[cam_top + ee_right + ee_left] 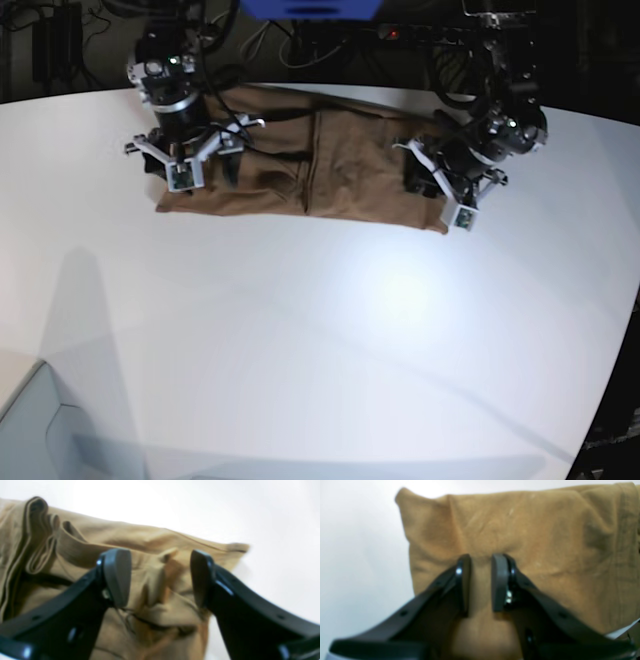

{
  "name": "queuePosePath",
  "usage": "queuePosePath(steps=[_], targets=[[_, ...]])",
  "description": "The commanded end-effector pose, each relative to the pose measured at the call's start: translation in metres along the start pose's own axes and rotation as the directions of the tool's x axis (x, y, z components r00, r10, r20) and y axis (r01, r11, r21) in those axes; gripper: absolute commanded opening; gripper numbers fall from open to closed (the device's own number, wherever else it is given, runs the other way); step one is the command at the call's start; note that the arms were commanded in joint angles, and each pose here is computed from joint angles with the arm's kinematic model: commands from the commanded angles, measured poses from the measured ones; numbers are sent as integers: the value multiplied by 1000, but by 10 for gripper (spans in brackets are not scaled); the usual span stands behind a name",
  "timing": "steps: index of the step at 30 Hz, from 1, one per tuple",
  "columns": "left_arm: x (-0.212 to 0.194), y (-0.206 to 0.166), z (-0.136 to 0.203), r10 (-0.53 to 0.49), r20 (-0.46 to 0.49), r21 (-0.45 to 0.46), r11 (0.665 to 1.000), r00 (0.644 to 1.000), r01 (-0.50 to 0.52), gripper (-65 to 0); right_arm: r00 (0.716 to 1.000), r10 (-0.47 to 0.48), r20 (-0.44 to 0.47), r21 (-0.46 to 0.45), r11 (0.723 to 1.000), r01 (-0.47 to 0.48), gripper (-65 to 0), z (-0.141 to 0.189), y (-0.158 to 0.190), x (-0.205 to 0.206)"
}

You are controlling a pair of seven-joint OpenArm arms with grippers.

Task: Layout the t-shirt on the table in an organized manner, then fold the t-shirt properly
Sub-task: 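Release the folded end and regrasp the strip ends with both grippers, then lift the strip end with the right gripper and fold it over the left end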

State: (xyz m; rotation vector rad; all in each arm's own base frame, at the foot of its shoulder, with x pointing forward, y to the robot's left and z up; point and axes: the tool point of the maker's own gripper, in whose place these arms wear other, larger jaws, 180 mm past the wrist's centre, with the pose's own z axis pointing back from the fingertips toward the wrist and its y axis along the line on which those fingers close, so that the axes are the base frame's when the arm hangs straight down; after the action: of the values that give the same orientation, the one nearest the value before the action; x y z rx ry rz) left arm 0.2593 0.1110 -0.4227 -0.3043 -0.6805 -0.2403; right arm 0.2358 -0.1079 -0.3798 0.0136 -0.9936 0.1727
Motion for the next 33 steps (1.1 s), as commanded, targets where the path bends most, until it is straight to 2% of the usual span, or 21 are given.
queuePosePath(steps=[1, 10, 15, 22, 29, 31, 33], targets=[[0, 1, 1, -12, -9, 4, 1000, 1000, 12, -503, 999, -9, 45, -14, 1000, 10, -239, 5, -4, 12], [1, 0, 1, -10, -6, 1, 1000, 1000, 10, -503, 997, -55, -63, -92, 995, 49, -216, -1, -35, -33], [3, -3, 1, -13, -2, -3, 1000, 1000, 13, -503, 991, -75, -115, -84, 994, 65, -216, -5, -31, -54], [-3, -5, 3, -8, -10, -5, 1000, 1000, 7, -503, 989, -77, -129, -78, 995, 68, -219, -5, -29, -58], [-3, -4, 4, -7, -8, -2, 1000, 1000, 7, -503, 965, -89, -246, -74, 995, 73, -223, -10, -27, -74], [-3, -4, 4, -7, -8, -2, 1000, 1000, 7, -503, 959, -94, -267, -70, 994, 78, -249, -14, -25, -77], [-3, -4, 4, -7, -8, -2, 1000, 1000, 7, -503, 956, -98, -276, -63, 994, 84, -328, -18, -23, -81]])
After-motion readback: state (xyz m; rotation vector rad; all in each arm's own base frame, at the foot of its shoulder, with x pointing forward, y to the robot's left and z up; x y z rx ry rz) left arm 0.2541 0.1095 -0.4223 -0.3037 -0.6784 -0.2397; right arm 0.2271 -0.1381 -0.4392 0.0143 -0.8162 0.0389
